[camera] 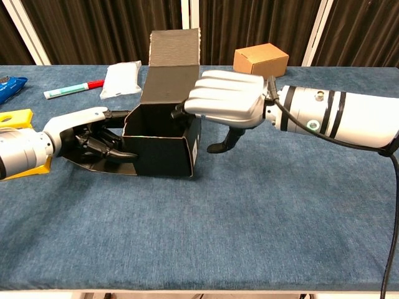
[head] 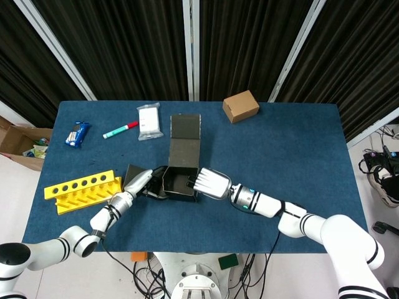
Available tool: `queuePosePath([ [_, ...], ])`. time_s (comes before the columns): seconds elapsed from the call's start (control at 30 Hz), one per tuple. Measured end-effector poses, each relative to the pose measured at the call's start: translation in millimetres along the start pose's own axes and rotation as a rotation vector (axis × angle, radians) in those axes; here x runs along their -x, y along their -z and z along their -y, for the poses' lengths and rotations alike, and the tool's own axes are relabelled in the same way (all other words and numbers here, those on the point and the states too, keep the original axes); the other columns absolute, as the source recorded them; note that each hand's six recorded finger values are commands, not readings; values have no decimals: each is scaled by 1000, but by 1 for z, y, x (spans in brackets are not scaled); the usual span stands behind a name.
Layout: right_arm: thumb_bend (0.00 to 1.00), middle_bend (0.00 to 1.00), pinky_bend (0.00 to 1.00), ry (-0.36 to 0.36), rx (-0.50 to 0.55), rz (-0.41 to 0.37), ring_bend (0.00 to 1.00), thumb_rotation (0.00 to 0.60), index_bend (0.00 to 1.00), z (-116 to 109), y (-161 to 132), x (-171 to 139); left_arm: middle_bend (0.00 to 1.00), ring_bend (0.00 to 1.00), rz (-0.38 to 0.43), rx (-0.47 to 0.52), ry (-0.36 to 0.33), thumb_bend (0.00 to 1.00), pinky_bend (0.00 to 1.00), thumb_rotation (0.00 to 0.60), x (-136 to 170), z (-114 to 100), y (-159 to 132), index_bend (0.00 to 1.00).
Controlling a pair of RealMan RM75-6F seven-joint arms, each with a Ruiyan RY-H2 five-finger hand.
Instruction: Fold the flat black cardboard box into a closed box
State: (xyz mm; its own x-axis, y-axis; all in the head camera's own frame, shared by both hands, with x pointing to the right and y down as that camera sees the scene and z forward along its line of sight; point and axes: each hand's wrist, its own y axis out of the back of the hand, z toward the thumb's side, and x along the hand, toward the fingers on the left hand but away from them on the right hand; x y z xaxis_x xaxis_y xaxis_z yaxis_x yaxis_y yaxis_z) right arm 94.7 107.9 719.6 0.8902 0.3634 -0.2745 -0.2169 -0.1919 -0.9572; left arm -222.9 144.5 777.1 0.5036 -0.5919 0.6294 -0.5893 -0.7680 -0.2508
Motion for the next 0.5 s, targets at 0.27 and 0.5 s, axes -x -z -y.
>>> queuePosePath([
  [0.27,30,106,954,78,100,81,764,600,0,-11,11,-7,398,678,0,9,-19,130,952,554,0,-2,-3,471],
  [0.5,28,190,953,205,335,239,764,600,6,-18,25,-36,398,678,10,33,-82,130,952,555,2,-12,-9,469],
])
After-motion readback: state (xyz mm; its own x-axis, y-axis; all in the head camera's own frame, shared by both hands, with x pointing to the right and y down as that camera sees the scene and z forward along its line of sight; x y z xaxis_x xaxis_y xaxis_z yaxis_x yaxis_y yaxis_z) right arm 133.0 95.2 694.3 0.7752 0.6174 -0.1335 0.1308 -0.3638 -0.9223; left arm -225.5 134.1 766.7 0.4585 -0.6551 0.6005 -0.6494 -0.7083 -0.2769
